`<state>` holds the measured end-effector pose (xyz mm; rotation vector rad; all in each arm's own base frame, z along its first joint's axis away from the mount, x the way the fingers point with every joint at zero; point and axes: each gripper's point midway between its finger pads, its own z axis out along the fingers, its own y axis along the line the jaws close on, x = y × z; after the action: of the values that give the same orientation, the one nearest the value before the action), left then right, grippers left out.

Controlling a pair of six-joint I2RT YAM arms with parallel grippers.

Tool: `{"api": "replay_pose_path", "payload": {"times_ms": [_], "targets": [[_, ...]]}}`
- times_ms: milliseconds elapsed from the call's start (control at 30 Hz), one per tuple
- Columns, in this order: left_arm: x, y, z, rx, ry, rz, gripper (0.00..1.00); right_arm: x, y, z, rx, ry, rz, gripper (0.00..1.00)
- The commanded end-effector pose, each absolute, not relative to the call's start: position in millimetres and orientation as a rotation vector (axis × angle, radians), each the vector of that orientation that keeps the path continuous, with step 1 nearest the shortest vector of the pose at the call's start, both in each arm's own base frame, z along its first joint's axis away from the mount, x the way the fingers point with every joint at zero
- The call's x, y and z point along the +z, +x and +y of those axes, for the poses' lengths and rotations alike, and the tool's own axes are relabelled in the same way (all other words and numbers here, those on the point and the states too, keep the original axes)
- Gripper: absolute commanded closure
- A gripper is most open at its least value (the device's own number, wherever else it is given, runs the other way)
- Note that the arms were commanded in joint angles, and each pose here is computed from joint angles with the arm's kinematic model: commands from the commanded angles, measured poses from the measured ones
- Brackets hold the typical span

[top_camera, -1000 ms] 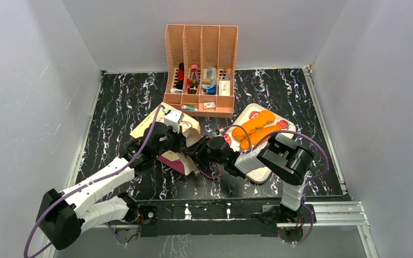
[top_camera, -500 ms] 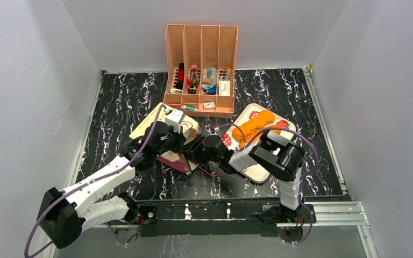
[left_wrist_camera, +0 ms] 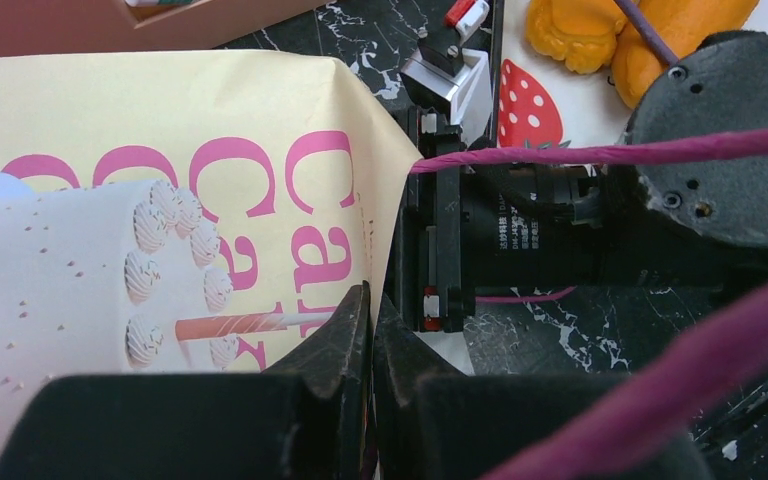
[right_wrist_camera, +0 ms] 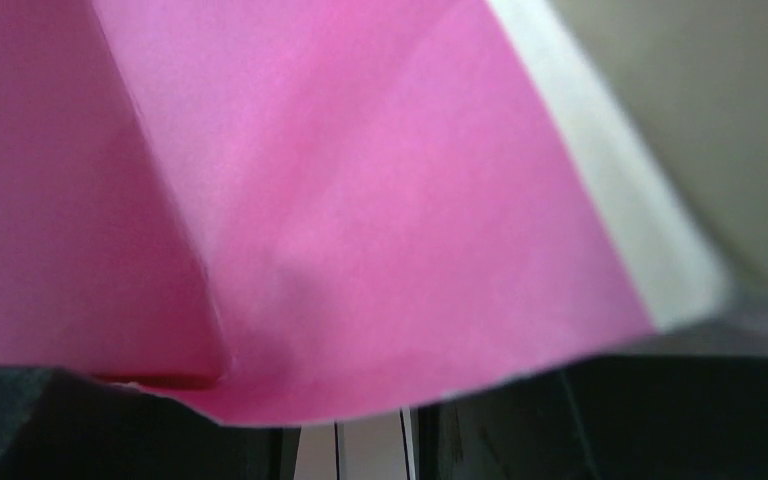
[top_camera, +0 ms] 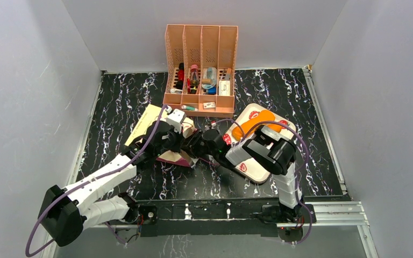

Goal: Take the fake bread out of the paper bag
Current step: Take out the fake bread from the paper bag.

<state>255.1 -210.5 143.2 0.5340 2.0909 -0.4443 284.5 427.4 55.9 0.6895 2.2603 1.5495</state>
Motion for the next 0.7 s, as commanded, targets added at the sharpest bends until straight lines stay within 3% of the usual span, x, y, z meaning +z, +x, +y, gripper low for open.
{"api": "replay_pose_path", "payload": {"times_ms": [0, 100, 300, 667], "targets": [[165.0, 247.1, -227.2, -0.540, 0.597, 2.051, 1.00, 70.0, 307.4, 436.3, 1.623, 0.648, 2.203, 0.65], [162.7, 247.9, -226.3, -0.526, 0.605, 2.057, 1.00, 71.4, 312.1, 441.2, 1.651, 0.616, 2.203, 0.67], [162.0, 249.3, -222.7, -0.504, 0.595, 2.057, 1.00, 68.1, 312.5, 437.4, 1.736, 0.612, 2.181, 0.93], [169.1, 255.2, -186.5, -0.327, 0.473, 2.054, 1.00, 96.7, 295.1, 405.2, 1.679, 0.547, 2.112, 0.99]]}}
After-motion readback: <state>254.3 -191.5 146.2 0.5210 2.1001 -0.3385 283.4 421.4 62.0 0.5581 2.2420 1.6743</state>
